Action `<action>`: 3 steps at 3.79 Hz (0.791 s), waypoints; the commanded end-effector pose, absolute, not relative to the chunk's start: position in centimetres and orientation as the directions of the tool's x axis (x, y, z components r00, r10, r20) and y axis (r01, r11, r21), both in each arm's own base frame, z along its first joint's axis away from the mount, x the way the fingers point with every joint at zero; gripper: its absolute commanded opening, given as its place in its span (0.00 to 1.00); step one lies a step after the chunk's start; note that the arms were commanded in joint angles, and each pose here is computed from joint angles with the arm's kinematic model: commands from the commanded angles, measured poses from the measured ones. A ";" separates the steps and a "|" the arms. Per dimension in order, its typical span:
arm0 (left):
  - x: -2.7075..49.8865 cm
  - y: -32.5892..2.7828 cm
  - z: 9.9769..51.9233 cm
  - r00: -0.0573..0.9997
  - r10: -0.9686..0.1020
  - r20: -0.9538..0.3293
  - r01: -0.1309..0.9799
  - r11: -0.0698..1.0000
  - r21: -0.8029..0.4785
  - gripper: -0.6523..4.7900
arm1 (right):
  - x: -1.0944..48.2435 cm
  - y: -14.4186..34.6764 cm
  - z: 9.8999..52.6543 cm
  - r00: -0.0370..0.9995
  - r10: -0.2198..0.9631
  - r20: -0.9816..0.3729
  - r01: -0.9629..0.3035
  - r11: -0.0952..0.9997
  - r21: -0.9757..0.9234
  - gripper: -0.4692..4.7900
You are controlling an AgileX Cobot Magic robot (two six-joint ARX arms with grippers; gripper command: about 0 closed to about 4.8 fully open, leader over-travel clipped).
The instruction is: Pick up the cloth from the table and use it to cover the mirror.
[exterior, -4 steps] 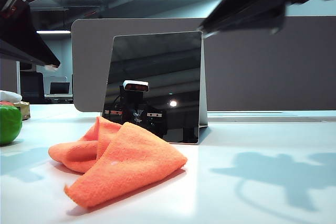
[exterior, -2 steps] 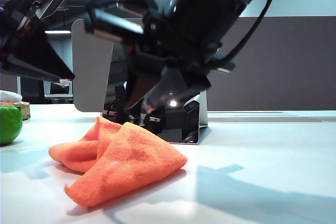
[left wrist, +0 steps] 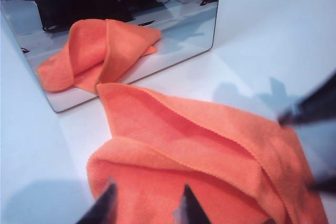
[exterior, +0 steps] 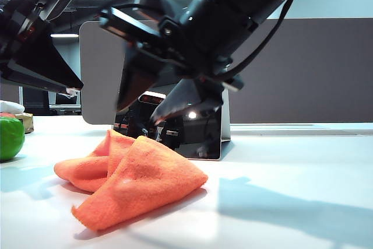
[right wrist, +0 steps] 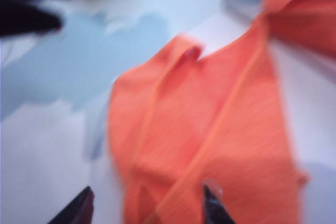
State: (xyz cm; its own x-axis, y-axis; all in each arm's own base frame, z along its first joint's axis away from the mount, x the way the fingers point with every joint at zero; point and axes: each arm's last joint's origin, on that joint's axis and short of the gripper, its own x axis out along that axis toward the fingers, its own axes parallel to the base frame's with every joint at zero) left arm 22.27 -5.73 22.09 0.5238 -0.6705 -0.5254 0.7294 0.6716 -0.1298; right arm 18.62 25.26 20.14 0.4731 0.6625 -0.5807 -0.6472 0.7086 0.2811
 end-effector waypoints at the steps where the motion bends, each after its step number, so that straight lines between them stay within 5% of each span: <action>1: 22.3 -5.7 22.3 0.527 -0.675 -0.517 0.735 0.667 -0.122 0.41 | 9.4 30.1 15.9 0.407 0.524 -0.749 -0.728 0.680 0.080 0.66; 3: 22.3 -5.7 22.3 0.526 -0.675 -0.517 0.735 0.667 -0.123 0.41 | 9.9 31.0 15.5 0.492 0.472 -0.732 -0.688 0.726 0.006 0.64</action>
State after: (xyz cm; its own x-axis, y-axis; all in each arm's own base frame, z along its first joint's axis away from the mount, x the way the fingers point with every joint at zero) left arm 22.27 -5.73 22.08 0.5236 -0.6705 -0.5257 0.7294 0.6716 -0.1300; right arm 9.84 30.85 15.31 0.4723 0.4686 -0.7465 -0.6982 0.7159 0.0077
